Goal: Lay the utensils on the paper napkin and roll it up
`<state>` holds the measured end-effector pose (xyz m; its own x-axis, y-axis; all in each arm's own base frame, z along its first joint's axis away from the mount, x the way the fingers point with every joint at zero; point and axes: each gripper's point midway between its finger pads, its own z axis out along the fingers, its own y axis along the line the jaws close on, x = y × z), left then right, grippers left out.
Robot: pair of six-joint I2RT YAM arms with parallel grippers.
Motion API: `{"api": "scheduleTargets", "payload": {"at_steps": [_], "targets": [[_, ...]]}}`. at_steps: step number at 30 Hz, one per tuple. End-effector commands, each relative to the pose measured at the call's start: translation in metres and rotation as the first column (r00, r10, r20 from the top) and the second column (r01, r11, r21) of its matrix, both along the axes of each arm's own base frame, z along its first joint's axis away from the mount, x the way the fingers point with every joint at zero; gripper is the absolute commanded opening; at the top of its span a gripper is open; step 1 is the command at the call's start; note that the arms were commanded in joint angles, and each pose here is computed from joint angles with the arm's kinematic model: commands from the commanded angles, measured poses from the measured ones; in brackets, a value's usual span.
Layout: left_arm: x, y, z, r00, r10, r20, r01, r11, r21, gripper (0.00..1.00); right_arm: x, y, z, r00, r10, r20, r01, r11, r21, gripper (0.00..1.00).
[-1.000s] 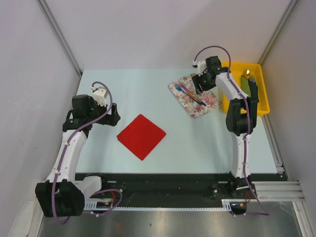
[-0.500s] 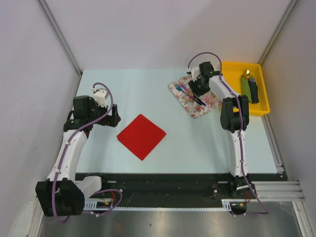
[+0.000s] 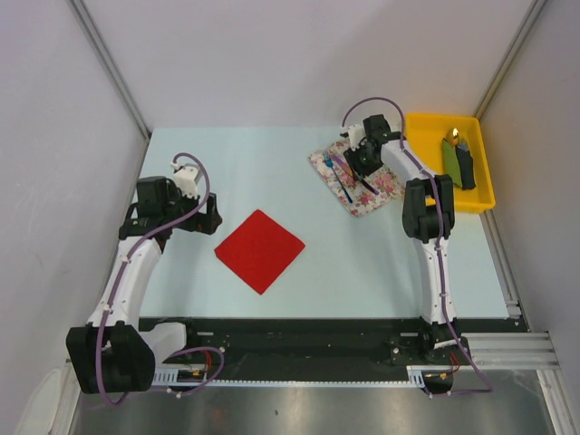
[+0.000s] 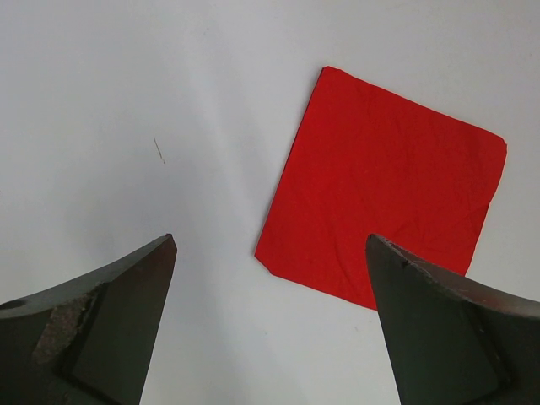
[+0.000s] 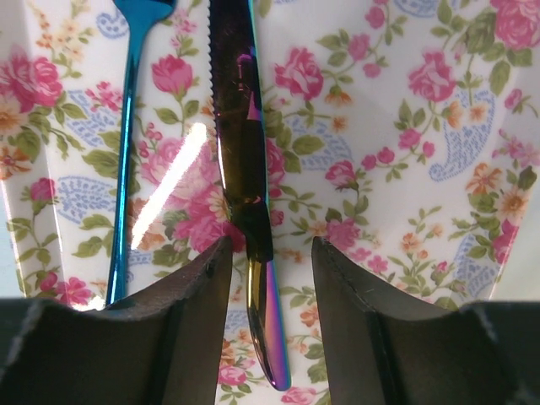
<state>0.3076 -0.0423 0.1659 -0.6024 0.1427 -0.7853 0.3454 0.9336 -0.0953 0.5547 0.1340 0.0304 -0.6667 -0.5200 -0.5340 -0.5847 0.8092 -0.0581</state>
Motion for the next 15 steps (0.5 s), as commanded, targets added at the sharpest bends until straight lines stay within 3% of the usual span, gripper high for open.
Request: {"api": "scheduleTargets", "payload": {"at_steps": [1,5,12,15], "targets": [[0.005,-0.001,0.001,1.000,-0.014,0.022,0.014,1.000,0.013,1.00,0.007,0.009,-0.010,0.999,0.037,0.010,-0.037,0.999,0.007,0.44],[0.006,0.000,-0.001,1.000,-0.010,0.016,0.010,1.000,0.015,1.00,0.002,0.008,-0.021,0.998,0.054,-0.019,-0.054,0.998,-0.010,0.36],[0.008,0.001,0.003,1.000,-0.011,0.025,0.011,1.000,0.022,1.00,-0.011,0.008,-0.021,0.995,0.074,-0.060,-0.076,0.997,-0.033,0.00],[0.009,0.001,0.005,0.999,-0.006,0.032,0.006,1.000,0.019,1.00,-0.005,0.008,0.004,0.999,0.048,-0.015,-0.048,0.999,-0.011,0.00]]}}
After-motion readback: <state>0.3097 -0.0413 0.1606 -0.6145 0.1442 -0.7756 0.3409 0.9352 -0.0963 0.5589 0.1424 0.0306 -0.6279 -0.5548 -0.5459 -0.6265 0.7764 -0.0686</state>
